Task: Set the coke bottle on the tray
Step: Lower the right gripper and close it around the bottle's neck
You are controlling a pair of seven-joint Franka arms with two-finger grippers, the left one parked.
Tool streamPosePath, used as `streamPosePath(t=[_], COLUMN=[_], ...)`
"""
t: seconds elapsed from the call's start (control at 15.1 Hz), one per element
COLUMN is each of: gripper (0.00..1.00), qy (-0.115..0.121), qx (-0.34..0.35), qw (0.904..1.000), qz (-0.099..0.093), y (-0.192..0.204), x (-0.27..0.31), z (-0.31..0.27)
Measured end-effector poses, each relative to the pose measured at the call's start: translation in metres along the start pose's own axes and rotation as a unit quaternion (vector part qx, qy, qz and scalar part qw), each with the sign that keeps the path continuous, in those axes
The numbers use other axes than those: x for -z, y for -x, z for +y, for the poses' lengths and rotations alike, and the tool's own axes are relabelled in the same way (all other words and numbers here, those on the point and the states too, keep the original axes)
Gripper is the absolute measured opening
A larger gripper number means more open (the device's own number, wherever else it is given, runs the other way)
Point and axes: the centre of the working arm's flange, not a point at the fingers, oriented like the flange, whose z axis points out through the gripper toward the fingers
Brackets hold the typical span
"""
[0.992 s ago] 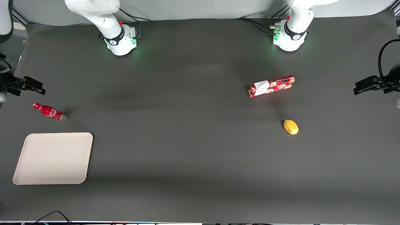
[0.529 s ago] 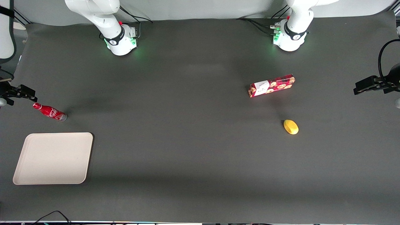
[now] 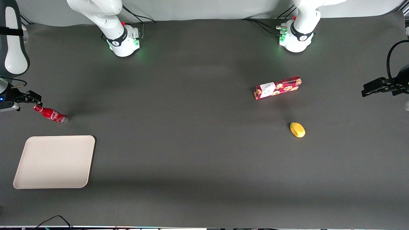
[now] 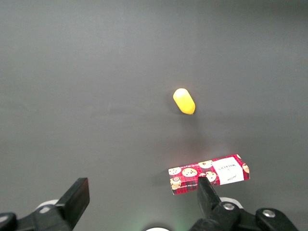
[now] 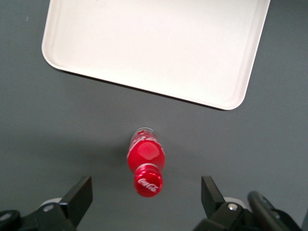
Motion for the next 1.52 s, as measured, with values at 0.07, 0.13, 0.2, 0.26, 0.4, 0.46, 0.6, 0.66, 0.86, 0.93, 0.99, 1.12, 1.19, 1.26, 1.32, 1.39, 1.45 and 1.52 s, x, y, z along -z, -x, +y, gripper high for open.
streamPosePath(t=[0.07,0.13,0.2,0.26,0.4,0.46,0.6,0.66,0.86,0.93,0.99,1.12,1.19,1.26,1.32,1.39,1.45,1.52], gripper=[1.0,1.0,1.0,1.0,1.0,1.0,1.0,1.0,0.99,0.98,0.94,0.84,0.84,0.76,0.65,0.54,0.44,0.34], qy=[-0.007,-0.011,-0.013,-0.013,-0.013,-0.016,-0.023,-0.024,-0.022,-0.02,-0.02,-0.02,-0.02,-0.021,-0.021,-0.021,-0.024,-0.027], qx=[-0.002,-0.002,-0.004,-0.007,-0.011,-0.017,-0.026,-0.023,-0.017,-0.017,-0.017,-0.017,-0.018,-0.018,-0.018,-0.019,-0.024,-0.029], qw=[1.0,0.9999,0.9999,0.9999,0.9998,0.9997,0.9994,0.9994,0.9996,0.9996,0.9996,0.9996,0.9996,0.9996,0.9996,0.9996,0.9994,0.9992], qz=[0.0,0.002,0.004,0.005,0.004,0.006,0.007,0.007,0.007,0.008,0.008,0.006,0.006,0.006,0.005,0.005,0.008,0.011], y=[0.003,0.005,0.007,0.008,0.012,0.014,0.017,0.017,0.017,0.017,0.018,0.018,0.019,0.019,0.019,0.019,0.019,0.019], x=[-0.006,-0.012,-0.017,-0.022,-0.033,-0.038,-0.046,-0.048,-0.053,-0.053,-0.054,-0.055,-0.056,-0.056,-0.057,-0.057,-0.058,-0.057], z=[0.003,0.005,0.006,0.005,0.003,0.002,0.001,0.001,0.003,0.003,0.004,0.004,0.005,0.005,0.005,0.005,0.005,0.005])
